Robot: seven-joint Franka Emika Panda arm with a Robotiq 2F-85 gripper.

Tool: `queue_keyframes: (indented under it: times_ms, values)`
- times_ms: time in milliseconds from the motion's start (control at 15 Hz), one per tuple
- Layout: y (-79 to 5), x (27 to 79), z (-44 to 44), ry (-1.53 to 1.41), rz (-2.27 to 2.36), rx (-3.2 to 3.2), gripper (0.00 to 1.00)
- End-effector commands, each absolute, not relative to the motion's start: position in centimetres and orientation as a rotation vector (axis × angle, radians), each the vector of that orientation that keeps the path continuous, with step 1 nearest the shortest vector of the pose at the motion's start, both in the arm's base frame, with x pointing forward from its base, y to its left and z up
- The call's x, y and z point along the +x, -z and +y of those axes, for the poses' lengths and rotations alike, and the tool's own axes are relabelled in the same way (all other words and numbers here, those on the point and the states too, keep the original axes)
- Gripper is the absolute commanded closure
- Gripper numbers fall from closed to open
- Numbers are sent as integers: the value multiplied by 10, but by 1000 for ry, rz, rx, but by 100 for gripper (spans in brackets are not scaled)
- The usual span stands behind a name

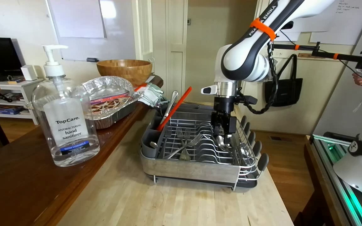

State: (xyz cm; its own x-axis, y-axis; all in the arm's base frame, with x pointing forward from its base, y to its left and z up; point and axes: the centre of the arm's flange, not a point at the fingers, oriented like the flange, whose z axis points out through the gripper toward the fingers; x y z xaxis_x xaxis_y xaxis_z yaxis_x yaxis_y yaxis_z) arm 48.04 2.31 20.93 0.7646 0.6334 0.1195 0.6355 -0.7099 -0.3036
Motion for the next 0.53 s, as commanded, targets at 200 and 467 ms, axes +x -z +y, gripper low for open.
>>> queue_keyframes:
  times_ms: [200, 467]
  values:
    - [-208, 489, 18, 21, -952, -2618, 68]
    - [-211, 492, 14, 34, -939, -2630, 99]
